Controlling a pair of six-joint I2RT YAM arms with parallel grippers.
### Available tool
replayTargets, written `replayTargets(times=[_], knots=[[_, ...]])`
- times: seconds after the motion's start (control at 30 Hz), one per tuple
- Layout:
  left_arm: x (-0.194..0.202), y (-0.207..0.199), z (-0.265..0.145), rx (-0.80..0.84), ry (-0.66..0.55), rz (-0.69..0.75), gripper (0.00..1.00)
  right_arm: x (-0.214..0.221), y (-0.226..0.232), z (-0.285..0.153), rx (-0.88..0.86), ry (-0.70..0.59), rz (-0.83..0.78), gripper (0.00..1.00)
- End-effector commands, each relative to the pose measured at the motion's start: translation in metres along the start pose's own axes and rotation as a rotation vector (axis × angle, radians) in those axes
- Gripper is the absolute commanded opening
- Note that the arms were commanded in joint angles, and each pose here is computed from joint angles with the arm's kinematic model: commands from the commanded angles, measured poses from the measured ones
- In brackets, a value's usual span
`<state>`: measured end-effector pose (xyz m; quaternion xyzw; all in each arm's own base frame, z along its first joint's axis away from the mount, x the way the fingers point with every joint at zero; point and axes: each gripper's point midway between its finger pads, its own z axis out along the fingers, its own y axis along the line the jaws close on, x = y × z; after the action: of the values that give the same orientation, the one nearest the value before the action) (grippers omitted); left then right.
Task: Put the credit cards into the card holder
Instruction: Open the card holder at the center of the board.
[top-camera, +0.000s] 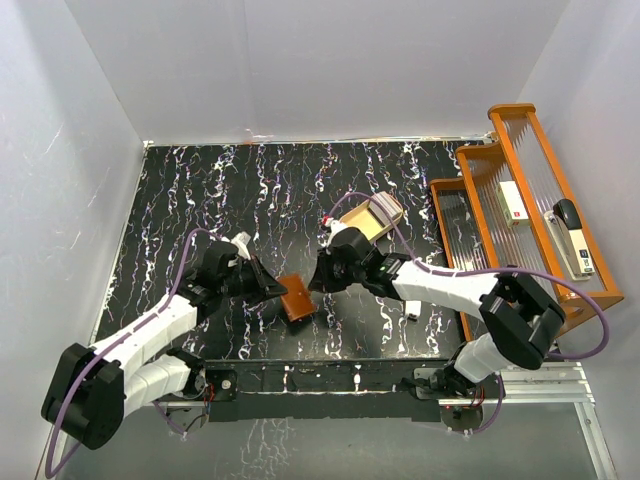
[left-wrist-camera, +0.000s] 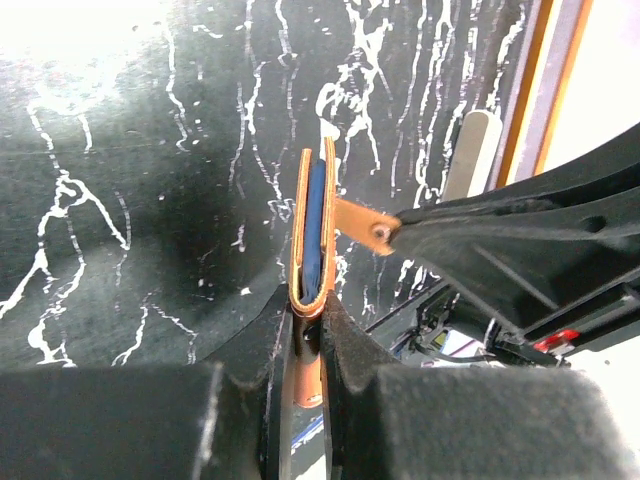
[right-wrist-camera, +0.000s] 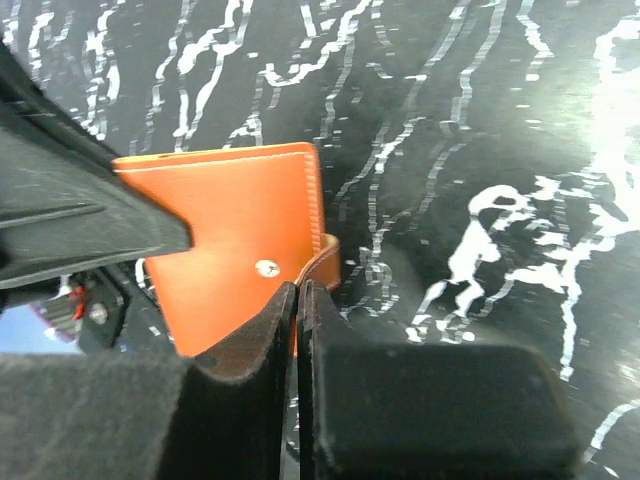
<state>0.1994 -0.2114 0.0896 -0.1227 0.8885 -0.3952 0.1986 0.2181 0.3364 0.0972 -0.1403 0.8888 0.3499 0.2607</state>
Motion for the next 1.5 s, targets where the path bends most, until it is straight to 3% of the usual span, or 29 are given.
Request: replayTargets(times=[0.0, 0.33, 0.53, 0.63, 0.83, 1.2, 1.47], knots=[[0.004, 0.007, -0.003, -0.044, 0.032, 0.029, 0.0, -0.015, -0.027, -0.014, 0.115, -0.077, -0.058, 0.0], [0.011, 0.008, 0.013, -0.008, 0.098, 0.032, 0.0, -0.002, -0.032, -0.02, 0.082, -0.048, -0.038, 0.0], [0.01, 0.021, 0.022, -0.072, 0.111, 0.024, 0.24, -0.004, -0.018, -0.024, 0.01, -0.059, -0.019, 0.0], [0.003, 0.021, 0.019, -0.107, 0.094, 0.045, 0.45, -0.008, -0.013, -0.028, -0.005, -0.072, -0.012, 0.0], [-0.018, 0.012, 0.0, -0.178, 0.023, 0.101, 0.62, -0.022, 0.003, -0.04, -0.043, -0.104, 0.008, 0.0], [-0.005, -0.017, -0.011, -0.026, 0.062, 0.07, 0.72, -0.044, 0.053, -0.064, -0.254, -0.162, 0.057, 0.0], [0.002, -0.005, -0.003, -0.039, 0.09, 0.076, 0.72, -0.043, 0.047, -0.058, -0.224, -0.158, 0.056, 0.0]])
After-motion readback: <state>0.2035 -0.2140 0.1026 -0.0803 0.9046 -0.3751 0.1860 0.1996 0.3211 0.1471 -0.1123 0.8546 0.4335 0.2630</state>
